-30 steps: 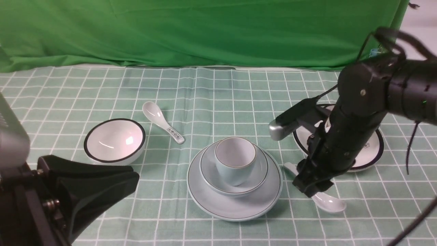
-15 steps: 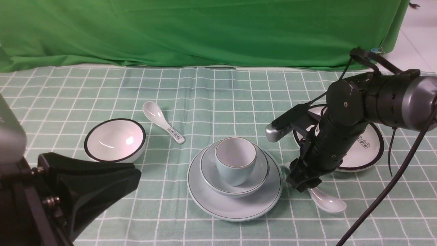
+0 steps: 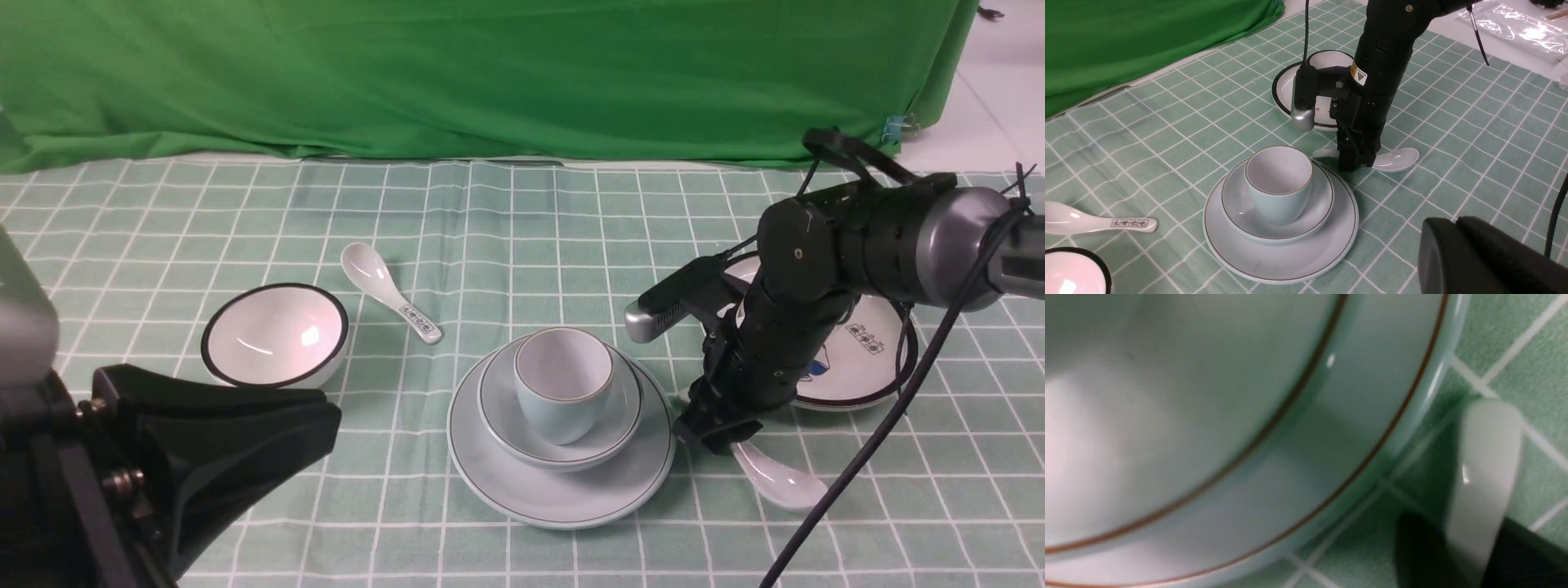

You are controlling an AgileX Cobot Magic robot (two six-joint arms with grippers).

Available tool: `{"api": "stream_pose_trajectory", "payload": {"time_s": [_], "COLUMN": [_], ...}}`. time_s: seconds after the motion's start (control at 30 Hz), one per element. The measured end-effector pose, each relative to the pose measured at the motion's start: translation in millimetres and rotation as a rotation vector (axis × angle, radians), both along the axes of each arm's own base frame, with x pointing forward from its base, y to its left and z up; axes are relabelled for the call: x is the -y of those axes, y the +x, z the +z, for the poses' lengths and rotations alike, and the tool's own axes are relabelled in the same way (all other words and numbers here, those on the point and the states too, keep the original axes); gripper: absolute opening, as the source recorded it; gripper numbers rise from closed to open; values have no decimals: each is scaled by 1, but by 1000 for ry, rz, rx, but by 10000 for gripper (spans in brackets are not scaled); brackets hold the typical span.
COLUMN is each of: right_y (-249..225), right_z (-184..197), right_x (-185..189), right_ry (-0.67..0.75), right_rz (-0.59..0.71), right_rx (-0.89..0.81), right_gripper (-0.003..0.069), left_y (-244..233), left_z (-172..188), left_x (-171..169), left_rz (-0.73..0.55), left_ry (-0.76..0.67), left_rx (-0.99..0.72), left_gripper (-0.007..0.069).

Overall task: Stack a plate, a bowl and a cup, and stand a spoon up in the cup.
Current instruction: Use the right arm to grab a blue soup spoon, then use the right arm to put the blue soup spoon into the blue teacup in the middle

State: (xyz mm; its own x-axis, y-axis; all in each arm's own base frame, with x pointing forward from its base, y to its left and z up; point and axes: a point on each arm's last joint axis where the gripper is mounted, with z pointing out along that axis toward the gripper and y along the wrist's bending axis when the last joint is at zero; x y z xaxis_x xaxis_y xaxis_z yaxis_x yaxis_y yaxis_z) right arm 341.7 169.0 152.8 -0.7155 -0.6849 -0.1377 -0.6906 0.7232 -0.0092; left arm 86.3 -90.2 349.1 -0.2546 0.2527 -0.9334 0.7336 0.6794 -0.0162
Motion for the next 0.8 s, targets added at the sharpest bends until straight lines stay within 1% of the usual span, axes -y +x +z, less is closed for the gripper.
{"api": "stream_pose_trajectory", "payload": {"time_s": [0.03,0.13,0.17,0.27,0.3,0.33,0.37,0.43,0.47,0.5,0.6,0.7,0.73,0.8], "right_y": [-2,-11,-15,-32,-42,-44,-59,-79,-83,-95,-110,-116,-115,-109], "right_z": [2,19,29,73,91,94,111,125,126,127,115,104,101,92], "right_x": [1,6,7,12,12,11,6,-3,-4,-13,-28,-43,-45,-54], "right_ry": [-8,-15,-10,49,97,107,200,345,385,487,659,803,808,880], "right_rz": [3,-6,-14,-42,-48,-46,-43,-31,-32,-15,1,-4,-8,-31], "right_rx": [-17,-41,-34,65,127,141,232,395,451,578,817,964,963,1010], "right_gripper": [162,167,167,167,167,167,167,167,167,167,167,167,167,167], "left_y": [0,0,0,0,0,0,0,0,0,0,0,0,0,0], "left_z": [0,0,0,0,0,0,0,0,0,0,0,0,0,0], "left_x": [0,0,0,0,0,0,0,0,0,0,0,0,0,0], "left_rz": [0,0,0,0,0,0,0,-2,-3,-3,-3,-3,-3,-4], "left_ry": [-1,-2,-2,-3,-3,-3,-2,1,3,3,2,2,2,3], "left_rx": [-1,-2,-2,-3,-3,-3,-2,2,3,3,4,4,4,5], "left_gripper": [10,10,10,10,10,10,10,10,10,10,10,10,10,10]}}
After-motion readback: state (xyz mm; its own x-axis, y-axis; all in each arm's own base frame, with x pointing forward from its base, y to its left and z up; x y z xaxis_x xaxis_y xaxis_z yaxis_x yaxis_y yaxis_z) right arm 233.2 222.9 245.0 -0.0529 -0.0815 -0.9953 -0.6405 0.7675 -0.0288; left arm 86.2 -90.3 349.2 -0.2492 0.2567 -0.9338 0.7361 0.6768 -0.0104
